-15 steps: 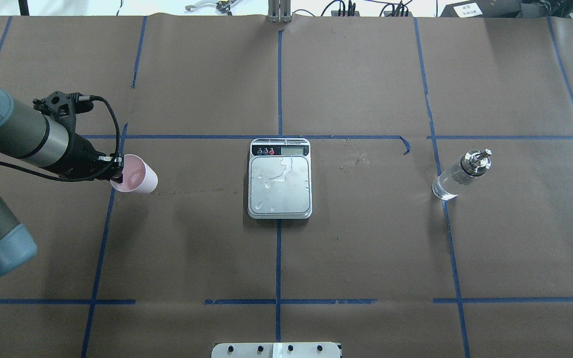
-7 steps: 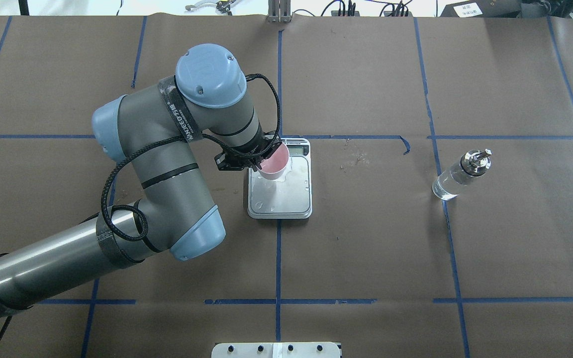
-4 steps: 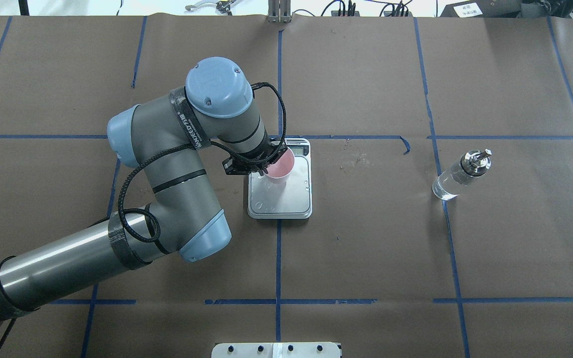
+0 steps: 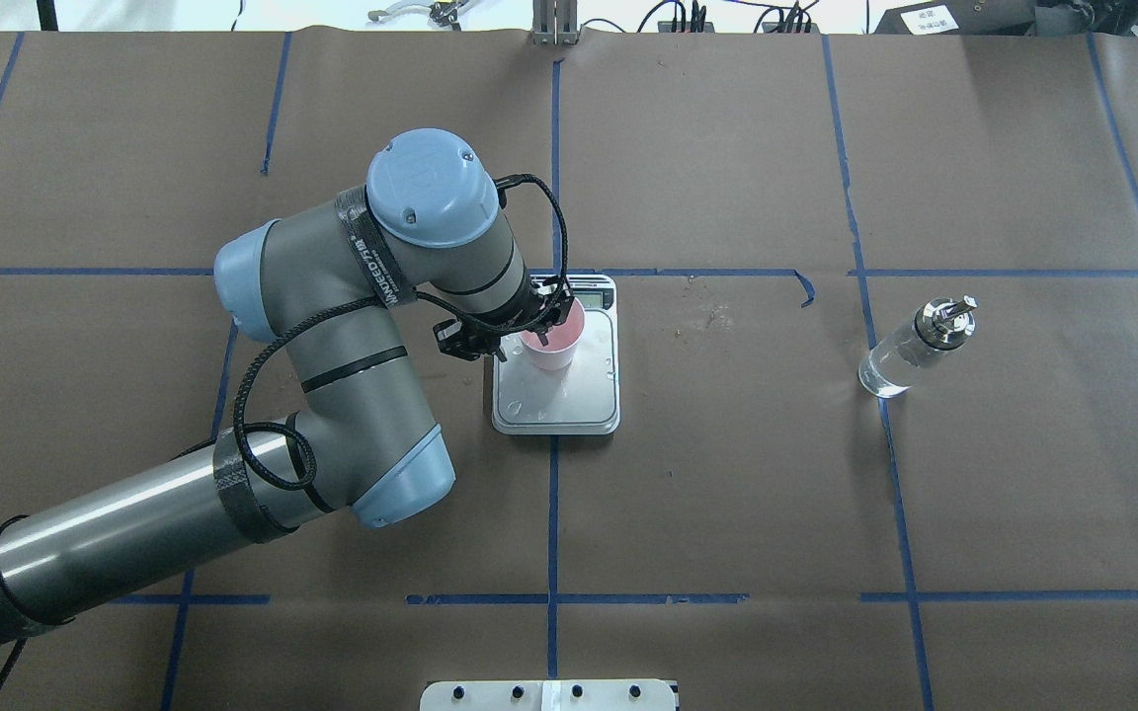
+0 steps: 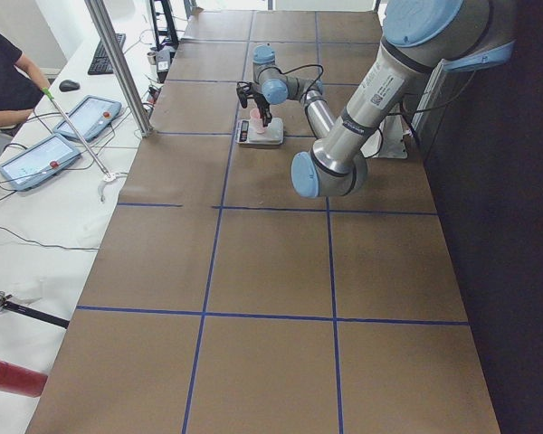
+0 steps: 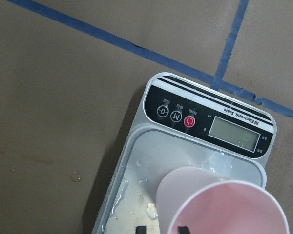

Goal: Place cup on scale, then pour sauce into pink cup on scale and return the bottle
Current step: 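Lower the pink cup onto the scale and open the left gripper, then raise the left gripper from the cup while the right gripper reaches toward the bottle, then close the right gripper around the neck of the glass sauce bottle, then lift the bottle with the right gripper and tilt its spout over the pink cup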

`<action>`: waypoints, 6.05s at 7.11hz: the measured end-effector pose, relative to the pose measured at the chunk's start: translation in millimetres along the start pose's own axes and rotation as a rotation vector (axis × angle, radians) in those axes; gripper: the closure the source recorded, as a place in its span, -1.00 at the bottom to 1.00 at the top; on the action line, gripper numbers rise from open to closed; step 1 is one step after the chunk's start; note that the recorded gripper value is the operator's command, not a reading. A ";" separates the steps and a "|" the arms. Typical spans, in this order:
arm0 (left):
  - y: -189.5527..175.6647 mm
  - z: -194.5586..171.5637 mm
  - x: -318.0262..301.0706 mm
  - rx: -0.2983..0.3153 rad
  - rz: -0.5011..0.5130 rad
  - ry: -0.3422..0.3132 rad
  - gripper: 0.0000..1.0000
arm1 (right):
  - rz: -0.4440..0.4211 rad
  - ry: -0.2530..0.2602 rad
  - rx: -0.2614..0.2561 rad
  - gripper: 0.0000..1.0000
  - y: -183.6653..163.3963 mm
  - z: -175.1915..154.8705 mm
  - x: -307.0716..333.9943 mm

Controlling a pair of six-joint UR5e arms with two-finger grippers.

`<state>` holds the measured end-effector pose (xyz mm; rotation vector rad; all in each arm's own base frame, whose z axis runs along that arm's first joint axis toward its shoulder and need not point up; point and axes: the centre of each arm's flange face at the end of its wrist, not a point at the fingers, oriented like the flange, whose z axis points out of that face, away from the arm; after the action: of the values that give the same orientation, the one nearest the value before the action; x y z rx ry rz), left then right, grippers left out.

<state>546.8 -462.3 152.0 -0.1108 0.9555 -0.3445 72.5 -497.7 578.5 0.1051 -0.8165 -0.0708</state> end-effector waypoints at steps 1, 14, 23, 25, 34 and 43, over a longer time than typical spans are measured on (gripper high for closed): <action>7.1 -23.4 -3.9 0.001 0.018 0.028 -1.00 | -0.007 -0.002 0.007 -1.00 -3.7 -4.4 -4.7; -103.2 -222.7 -132.0 0.213 0.220 0.013 -1.00 | 0.128 0.037 0.438 -1.00 155.0 53.7 -393.0; -123.8 -206.3 -167.2 0.208 0.282 -0.060 -1.00 | -0.041 0.177 0.836 -1.00 137.6 244.8 -398.0; -125.8 -202.5 -167.7 0.203 0.278 -0.066 -1.00 | -0.044 0.190 0.862 -0.63 131.5 254.9 -404.4; -132.3 -203.2 -174.7 0.205 0.321 -0.081 -1.00 | -0.213 0.270 0.901 1.00 107.4 200.7 -466.3; -261.8 -206.6 -430.5 0.185 0.812 -0.308 -1.00 | -0.790 0.917 0.884 1.00 71.9 205.1 -631.4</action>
<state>88.6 -551.7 432.5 0.3801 0.5930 0.3295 -506.7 -374.5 270.0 1.2047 0.2057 -0.3716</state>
